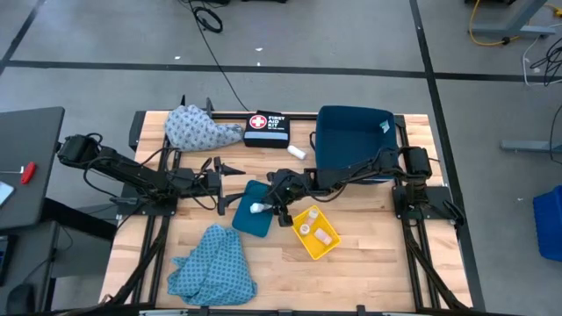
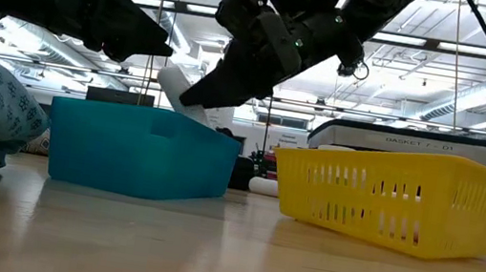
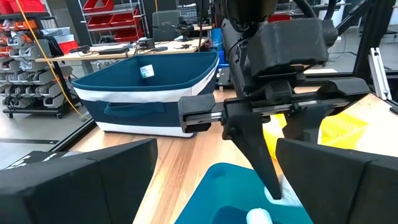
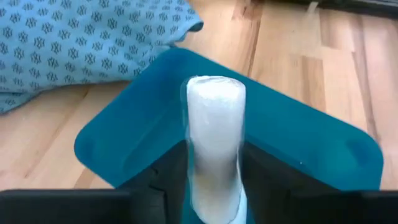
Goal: Pick & place medical supplies in basket/bin
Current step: Put the bottom rolled gauze into the blue bin, then put the rolled gauze into the blue bin
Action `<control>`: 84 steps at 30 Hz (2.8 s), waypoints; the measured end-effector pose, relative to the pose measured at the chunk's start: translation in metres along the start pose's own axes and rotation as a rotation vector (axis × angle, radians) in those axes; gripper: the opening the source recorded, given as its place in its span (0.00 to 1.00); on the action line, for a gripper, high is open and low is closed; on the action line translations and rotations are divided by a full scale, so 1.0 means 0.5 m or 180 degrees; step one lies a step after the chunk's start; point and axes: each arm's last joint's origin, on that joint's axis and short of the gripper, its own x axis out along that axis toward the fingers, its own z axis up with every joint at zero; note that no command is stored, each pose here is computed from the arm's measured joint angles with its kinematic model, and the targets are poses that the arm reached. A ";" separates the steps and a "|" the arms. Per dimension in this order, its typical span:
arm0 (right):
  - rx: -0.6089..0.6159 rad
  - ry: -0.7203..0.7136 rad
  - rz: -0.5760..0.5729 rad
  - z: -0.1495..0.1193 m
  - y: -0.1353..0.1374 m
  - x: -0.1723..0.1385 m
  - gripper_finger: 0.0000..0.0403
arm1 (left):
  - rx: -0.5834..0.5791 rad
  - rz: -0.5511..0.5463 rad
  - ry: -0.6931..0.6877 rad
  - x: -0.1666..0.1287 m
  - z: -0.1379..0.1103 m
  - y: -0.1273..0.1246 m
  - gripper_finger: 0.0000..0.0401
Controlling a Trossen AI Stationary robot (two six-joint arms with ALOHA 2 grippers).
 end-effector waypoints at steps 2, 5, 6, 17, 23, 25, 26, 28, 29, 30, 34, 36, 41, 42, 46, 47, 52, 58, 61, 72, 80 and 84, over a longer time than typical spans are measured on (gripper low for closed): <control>0.0002 0.0008 0.0001 0.000 0.000 0.000 0.43 | 0.0000 -0.0001 0.0000 0.000 0.000 0.000 0.82; 0.0005 0.0006 0.0005 0.000 0.000 0.000 0.50 | 0.0000 -0.0001 0.0000 0.000 0.000 0.000 0.82; 0.0006 0.0005 0.0014 0.000 0.000 0.000 0.53 | 0.0000 0.0000 0.0001 0.000 0.000 0.000 0.82; -0.0006 -0.0275 0.0050 0.026 0.006 -0.013 0.63 | 0.0001 0.0000 0.0005 0.000 0.000 0.000 0.82; -0.0064 -0.0818 0.0385 0.072 0.010 -0.046 0.61 | 0.0010 -0.0010 0.0048 0.000 -0.003 -0.001 0.82; -0.0100 -0.0866 0.0403 0.082 0.011 -0.062 0.61 | 0.0013 -0.0013 0.0072 0.000 -0.004 -0.001 0.82; -0.0129 -0.0891 0.0398 0.088 0.011 -0.070 0.60 | 0.0012 -0.0016 0.0079 0.000 -0.005 -0.001 0.82; -0.0162 -0.0922 0.0379 0.096 0.007 -0.087 0.60 | 0.0007 -0.0015 0.0086 0.000 -0.005 -0.001 0.82; -0.0158 -0.0906 0.0380 0.098 0.005 -0.096 0.60 | 0.0002 -0.0020 0.0087 0.000 -0.005 -0.001 0.82; -0.0172 -0.0922 0.0378 0.102 0.003 -0.105 0.60 | -0.0009 -0.0036 0.0090 0.000 -0.006 -0.002 0.82; -0.0169 -0.0859 0.0302 0.111 -0.012 -0.150 0.60 | -0.0043 -0.0081 0.0111 0.000 -0.007 -0.003 0.82; -0.0188 -0.0852 0.0265 0.117 -0.017 -0.174 0.60 | -0.0042 -0.0083 0.0141 0.000 -0.009 -0.003 0.82; -0.0309 -0.0948 0.0195 0.139 -0.015 -0.239 0.60 | -0.0060 -0.0096 0.0192 0.000 -0.013 -0.003 0.82; -0.0325 -0.0951 0.0188 0.142 -0.013 -0.252 0.60 | -0.0061 -0.0104 0.0203 0.000 -0.013 -0.003 0.82; -0.0398 -0.1067 0.0129 0.147 -0.008 -0.288 0.60 | -0.0070 -0.0104 0.0203 0.000 -0.013 -0.003 0.82; -0.0382 -0.1168 0.0078 0.140 -0.006 -0.290 0.60 | -0.0075 -0.0104 0.0202 0.000 -0.013 -0.003 0.82; -0.0073 -0.1824 -0.0104 0.036 0.004 -0.252 0.60 | -0.0087 -0.0103 0.0191 0.000 -0.013 -0.003 0.82; 0.0133 -0.2004 -0.0552 -0.065 0.031 -0.301 0.60 | -0.0112 -0.0101 0.0185 0.000 -0.012 -0.003 0.82; 0.0142 -0.1964 -0.0644 -0.097 0.047 -0.343 0.60 | -0.0135 -0.0097 0.0186 0.000 -0.012 -0.003 0.82; 0.0252 -0.2239 -0.0841 -0.245 0.103 -0.453 0.60 | -0.0332 -0.0054 0.0181 0.005 -0.013 0.010 0.82; 0.0348 -0.2447 -0.0955 -0.321 0.123 -0.473 0.60 | -0.0287 -0.0065 0.0370 0.047 0.017 0.018 0.82; 0.0354 -0.2461 -0.1014 -0.335 0.127 -0.479 0.60 | -0.0153 -0.0122 0.0631 0.095 0.044 0.025 0.82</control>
